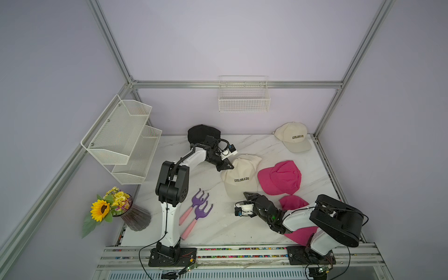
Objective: Stack the baseball caps by color
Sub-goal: Place the baseball cap on the baseball cap.
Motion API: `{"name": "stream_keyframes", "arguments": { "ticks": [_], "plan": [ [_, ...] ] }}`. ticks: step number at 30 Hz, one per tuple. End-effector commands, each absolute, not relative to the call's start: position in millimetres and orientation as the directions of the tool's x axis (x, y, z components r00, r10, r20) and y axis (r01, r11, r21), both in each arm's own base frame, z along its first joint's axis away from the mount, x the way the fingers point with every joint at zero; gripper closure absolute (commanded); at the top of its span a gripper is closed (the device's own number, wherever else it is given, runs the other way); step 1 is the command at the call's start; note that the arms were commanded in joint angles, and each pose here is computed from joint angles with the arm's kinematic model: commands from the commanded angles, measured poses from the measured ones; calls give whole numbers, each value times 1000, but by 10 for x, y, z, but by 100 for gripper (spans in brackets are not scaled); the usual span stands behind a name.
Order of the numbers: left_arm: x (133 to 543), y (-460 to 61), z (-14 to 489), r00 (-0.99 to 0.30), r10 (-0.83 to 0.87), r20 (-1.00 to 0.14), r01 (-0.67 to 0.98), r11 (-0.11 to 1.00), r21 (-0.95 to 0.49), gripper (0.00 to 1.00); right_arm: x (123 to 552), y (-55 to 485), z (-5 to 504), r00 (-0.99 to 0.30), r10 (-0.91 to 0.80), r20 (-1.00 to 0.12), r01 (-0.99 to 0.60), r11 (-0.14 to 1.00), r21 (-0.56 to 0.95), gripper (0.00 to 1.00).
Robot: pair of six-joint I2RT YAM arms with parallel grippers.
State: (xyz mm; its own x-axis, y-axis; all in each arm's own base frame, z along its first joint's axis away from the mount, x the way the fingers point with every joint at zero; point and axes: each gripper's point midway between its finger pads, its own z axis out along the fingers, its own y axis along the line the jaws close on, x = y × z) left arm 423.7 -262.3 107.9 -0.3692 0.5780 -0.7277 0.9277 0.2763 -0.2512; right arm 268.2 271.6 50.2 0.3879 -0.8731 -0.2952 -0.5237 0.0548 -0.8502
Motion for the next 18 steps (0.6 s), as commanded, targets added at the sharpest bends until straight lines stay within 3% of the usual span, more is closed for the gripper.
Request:
{"name": "stream_keyframes", "arguments": {
  "ticks": [1,6,10,14,18],
  "plan": [
    [4268,-2628,1142,-357,562,-746,933,257,-254,100,2811,2678,611,359,-892,-275,-427,105,-898,48],
    [4261,-2631,1153,-360,559,-746,932,255,-259,100,2858,2720,647,367,-885,-286,-391,132,-911,57],
    [4239,-2648,1252,-361,551,-752,932,251,-262,100,2880,2735,816,367,-871,-325,-367,185,-911,83],
    [4154,-2677,1520,-320,523,-790,946,214,-242,100,2802,2764,934,382,-847,-371,-413,202,-888,99],
    [4075,-2754,1807,-258,506,-823,965,183,-189,100,2764,2723,1004,376,-850,-369,-431,192,-882,100]
  ]
}}
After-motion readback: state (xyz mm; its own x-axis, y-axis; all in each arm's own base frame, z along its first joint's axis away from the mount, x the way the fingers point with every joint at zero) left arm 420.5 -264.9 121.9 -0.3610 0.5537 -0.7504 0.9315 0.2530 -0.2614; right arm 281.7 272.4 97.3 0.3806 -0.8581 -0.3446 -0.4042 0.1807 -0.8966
